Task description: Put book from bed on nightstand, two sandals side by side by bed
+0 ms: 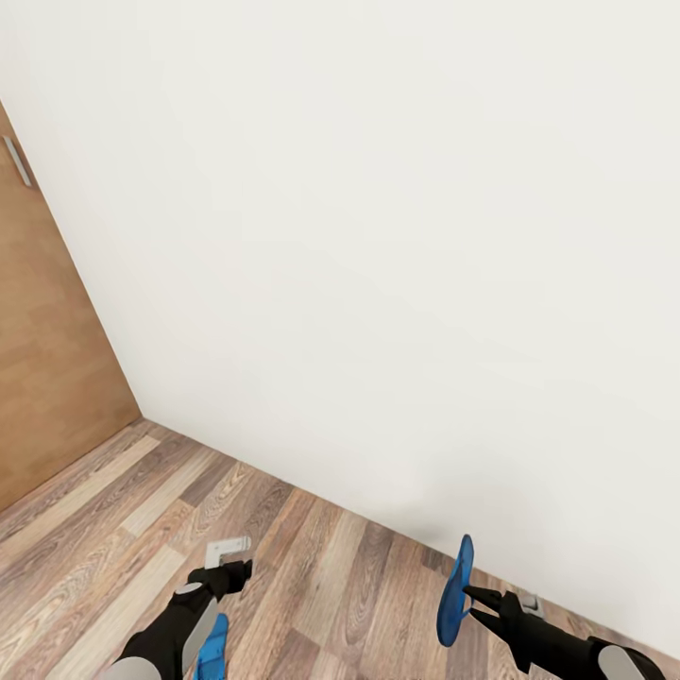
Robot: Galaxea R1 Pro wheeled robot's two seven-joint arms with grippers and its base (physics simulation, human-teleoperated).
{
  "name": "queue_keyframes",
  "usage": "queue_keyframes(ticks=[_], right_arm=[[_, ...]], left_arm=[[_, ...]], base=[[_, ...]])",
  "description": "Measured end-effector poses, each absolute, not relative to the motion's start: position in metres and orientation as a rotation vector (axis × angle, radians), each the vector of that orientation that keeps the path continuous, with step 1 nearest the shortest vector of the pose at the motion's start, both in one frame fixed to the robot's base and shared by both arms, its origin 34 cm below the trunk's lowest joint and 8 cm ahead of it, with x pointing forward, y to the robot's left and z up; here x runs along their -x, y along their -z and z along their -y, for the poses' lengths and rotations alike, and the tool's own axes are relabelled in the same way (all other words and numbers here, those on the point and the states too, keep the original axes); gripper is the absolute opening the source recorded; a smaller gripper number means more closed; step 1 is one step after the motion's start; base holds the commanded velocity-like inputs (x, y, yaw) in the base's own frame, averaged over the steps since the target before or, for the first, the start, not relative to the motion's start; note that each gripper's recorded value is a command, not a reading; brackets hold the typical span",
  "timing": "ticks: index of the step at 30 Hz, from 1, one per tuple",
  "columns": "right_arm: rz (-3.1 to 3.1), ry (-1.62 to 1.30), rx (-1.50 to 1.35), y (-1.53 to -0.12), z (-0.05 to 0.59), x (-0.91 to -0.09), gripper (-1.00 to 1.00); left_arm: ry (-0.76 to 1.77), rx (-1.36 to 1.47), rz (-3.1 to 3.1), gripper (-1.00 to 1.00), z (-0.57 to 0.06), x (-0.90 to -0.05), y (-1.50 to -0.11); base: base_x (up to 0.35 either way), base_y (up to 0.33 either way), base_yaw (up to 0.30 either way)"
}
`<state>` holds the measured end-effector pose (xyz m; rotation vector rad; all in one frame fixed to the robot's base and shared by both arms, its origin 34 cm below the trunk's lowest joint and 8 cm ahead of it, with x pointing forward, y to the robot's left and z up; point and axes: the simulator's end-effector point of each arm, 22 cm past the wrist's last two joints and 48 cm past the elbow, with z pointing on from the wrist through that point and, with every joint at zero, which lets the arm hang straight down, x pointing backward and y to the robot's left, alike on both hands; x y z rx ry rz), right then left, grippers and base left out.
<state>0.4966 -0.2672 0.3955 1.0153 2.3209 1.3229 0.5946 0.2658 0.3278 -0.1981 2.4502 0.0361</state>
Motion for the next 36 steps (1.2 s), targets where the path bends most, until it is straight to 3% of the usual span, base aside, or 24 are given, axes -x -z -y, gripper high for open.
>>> queue_keyframes(ticks=[10, 36], right_arm=[[-2.317, -1.326, -1.014, -0.374, 0.267, -0.492, -1.0], [-2.34, -1.318, -1.054, -0.323, 0.268, -0.476, -1.0]], left_arm=[[-0.106, 0.219, -2.453, 1.0, -0.314, -0.594, -0.314], [-0.111, 0.218, -2.581, 1.0, -0.314, -0.568, -0.256]], base=[[0.0, 0.0, 0.0], [0.0, 0.0, 0.0]])
